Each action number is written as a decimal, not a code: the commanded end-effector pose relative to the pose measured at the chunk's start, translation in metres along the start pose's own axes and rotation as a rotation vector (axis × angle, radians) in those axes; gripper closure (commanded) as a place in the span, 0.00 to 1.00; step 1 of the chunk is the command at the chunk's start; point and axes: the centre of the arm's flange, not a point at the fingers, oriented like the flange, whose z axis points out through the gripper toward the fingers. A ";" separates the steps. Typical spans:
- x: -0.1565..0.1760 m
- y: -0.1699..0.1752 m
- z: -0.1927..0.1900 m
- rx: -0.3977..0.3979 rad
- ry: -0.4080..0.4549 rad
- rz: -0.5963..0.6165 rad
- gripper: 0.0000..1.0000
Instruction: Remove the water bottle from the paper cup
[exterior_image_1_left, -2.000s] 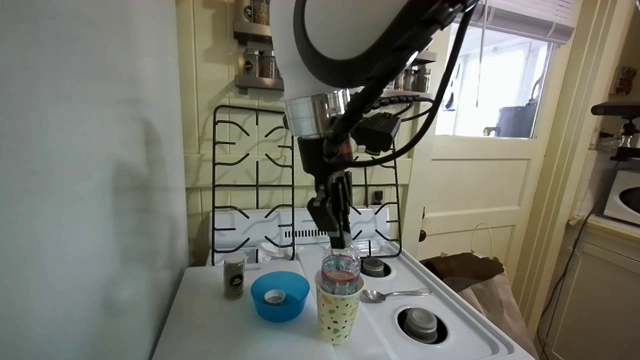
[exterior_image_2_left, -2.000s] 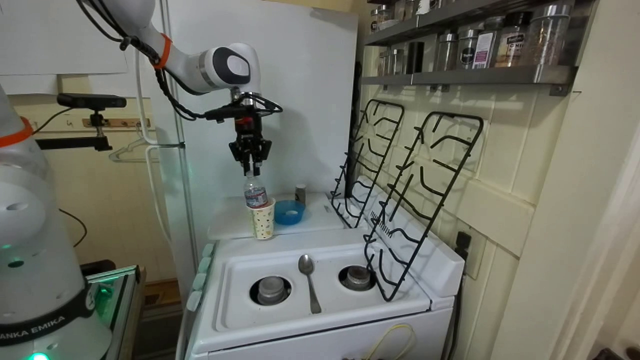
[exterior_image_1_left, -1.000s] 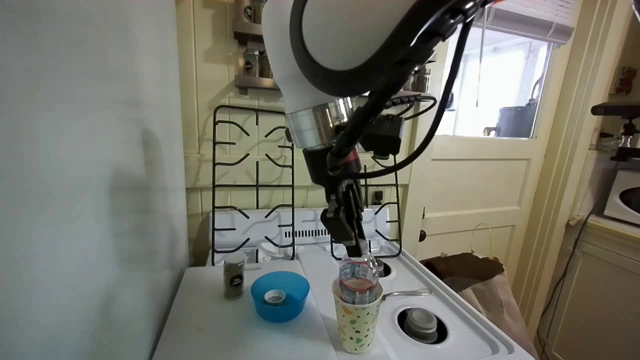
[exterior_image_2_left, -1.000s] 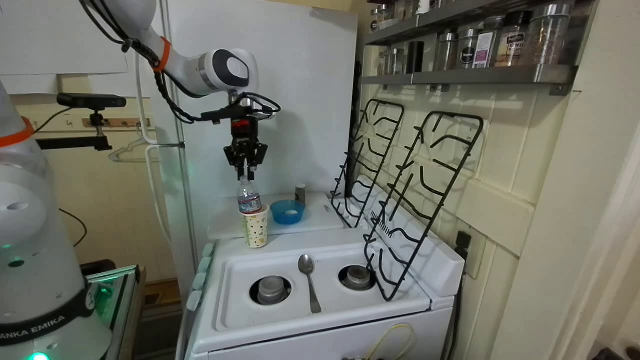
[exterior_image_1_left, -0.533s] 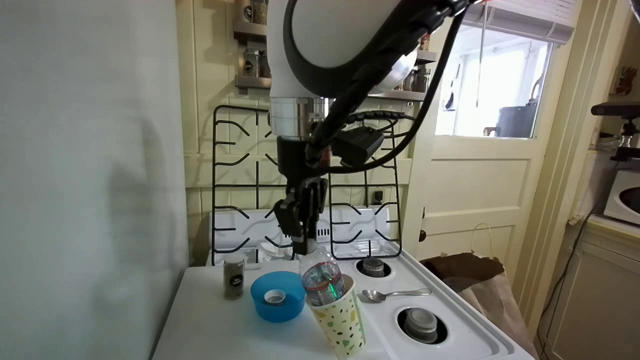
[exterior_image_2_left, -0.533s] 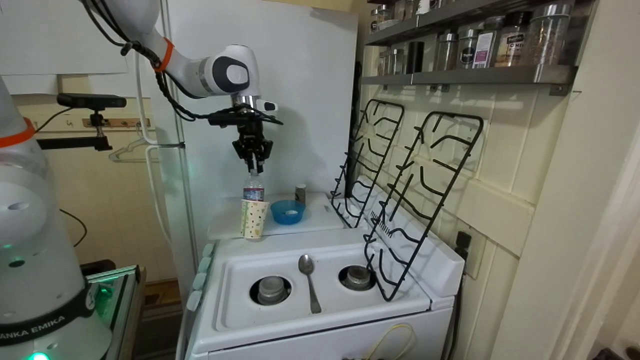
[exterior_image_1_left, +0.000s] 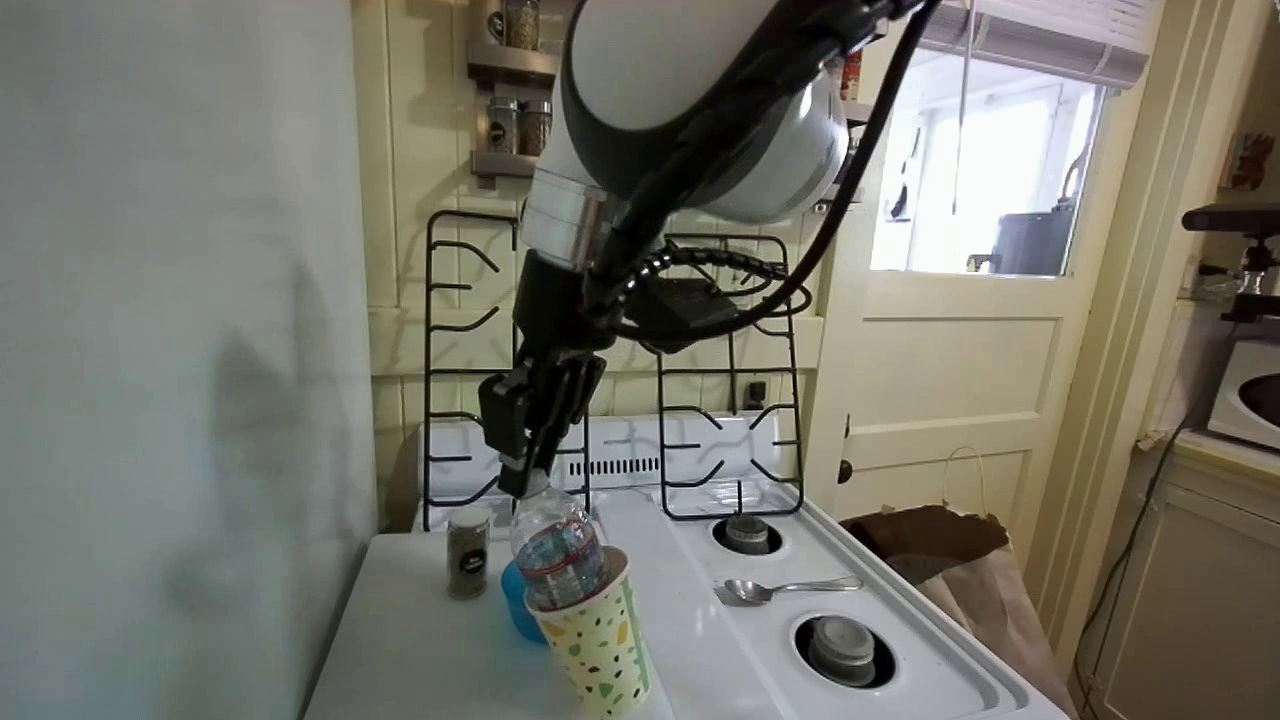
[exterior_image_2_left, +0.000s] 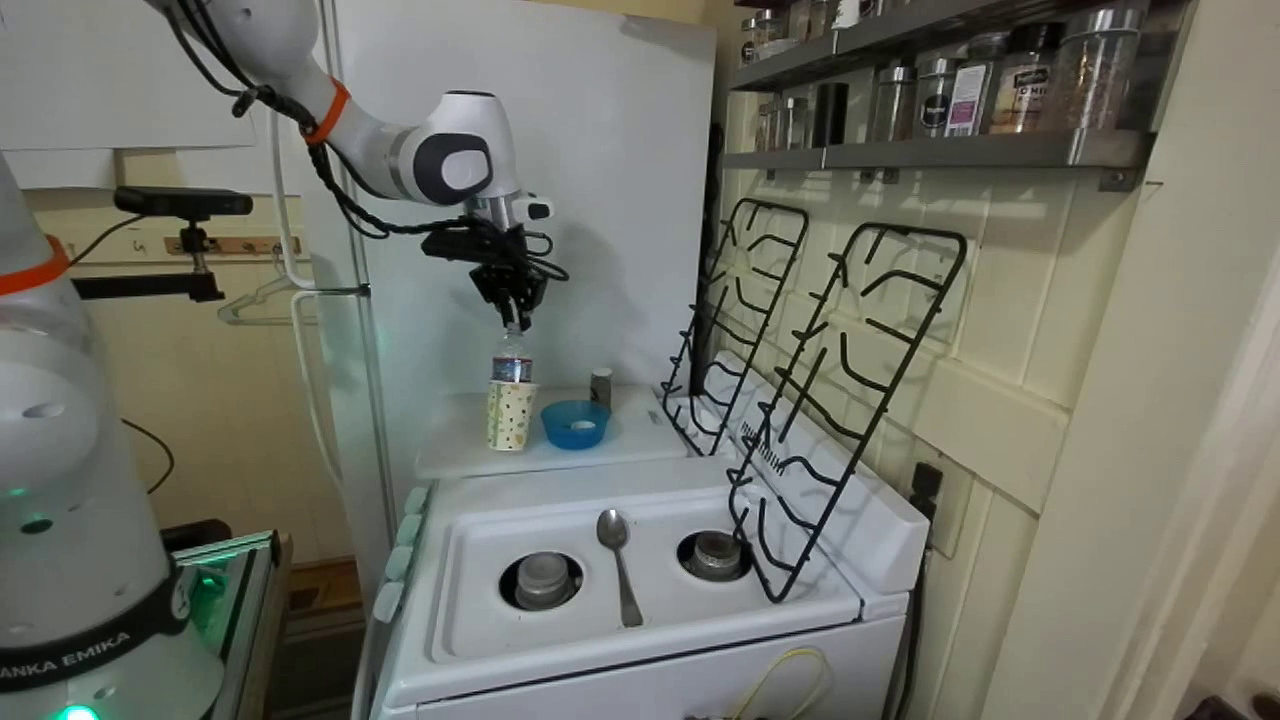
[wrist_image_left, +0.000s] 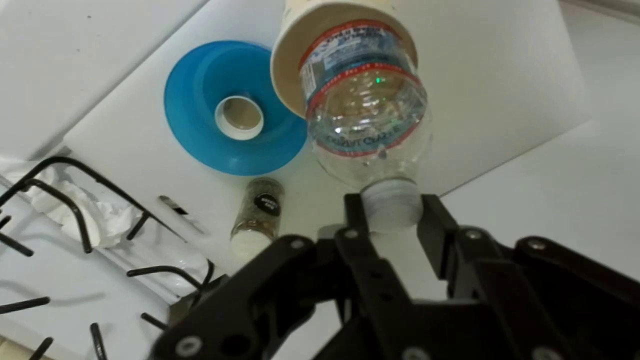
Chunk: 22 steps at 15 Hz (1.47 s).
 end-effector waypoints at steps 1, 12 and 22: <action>-0.017 -0.005 -0.019 0.133 -0.106 -0.070 0.92; -0.059 0.034 -0.063 0.098 -0.310 -0.118 0.92; -0.115 0.097 -0.068 -0.077 -0.430 0.072 0.92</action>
